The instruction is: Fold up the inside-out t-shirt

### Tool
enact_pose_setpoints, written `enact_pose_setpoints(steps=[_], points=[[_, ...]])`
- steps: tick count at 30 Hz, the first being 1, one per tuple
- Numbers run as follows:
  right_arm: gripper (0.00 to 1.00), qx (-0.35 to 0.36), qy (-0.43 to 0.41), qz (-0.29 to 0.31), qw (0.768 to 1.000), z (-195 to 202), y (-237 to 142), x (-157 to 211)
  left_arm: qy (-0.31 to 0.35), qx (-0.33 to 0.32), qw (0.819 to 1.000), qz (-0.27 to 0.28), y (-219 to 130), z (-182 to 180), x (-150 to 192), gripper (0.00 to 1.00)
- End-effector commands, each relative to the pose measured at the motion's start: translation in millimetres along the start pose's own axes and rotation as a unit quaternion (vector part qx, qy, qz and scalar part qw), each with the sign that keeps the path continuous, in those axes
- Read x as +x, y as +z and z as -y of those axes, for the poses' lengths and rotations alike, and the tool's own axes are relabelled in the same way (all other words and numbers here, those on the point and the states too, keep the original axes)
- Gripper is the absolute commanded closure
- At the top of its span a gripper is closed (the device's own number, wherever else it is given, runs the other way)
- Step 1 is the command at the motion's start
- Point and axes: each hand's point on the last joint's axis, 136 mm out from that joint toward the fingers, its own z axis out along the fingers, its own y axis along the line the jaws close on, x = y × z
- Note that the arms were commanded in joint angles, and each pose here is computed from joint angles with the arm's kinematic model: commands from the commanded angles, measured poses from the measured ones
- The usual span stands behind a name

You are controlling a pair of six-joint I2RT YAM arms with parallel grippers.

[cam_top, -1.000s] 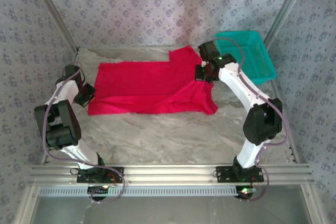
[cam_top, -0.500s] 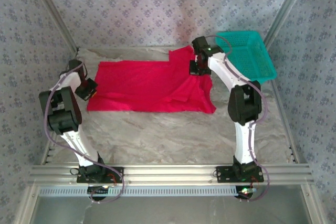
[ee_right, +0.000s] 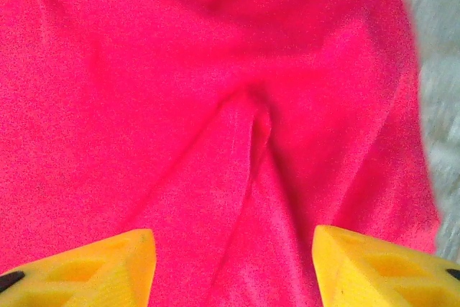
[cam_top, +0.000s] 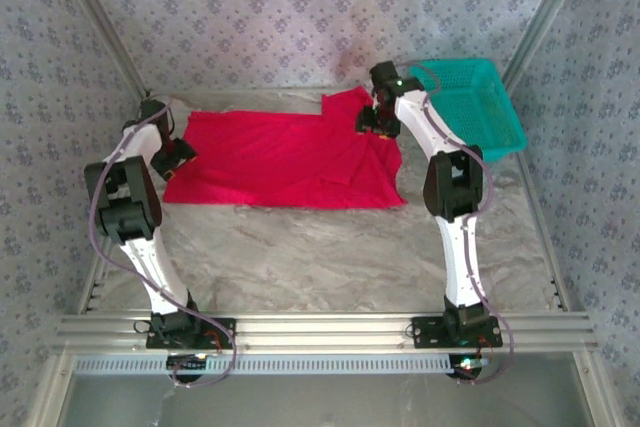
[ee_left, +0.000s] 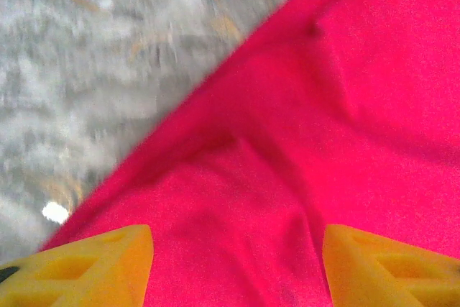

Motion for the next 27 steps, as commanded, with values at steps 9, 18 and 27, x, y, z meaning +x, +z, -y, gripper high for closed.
enact_pose_setpoints(steps=[9, 18, 27], points=[[0.43, -0.086, 0.045, -0.042, 0.994, -63.2, 25.2, 100.5, 0.026, 0.125, 0.992, -0.005, -49.7, 24.2, 78.8, 0.44], [0.45, -0.048, 0.056, -0.042, 0.996, -54.9, 38.0, 103.4, 0.035, 0.117, 0.992, -0.003, -57.0, 18.4, 84.6, 0.46], [0.45, -0.017, 0.044, -0.052, 0.998, -45.1, 41.7, 114.3, 0.037, 0.117, 0.992, 0.007, -64.4, 18.7, 81.2, 0.49]])
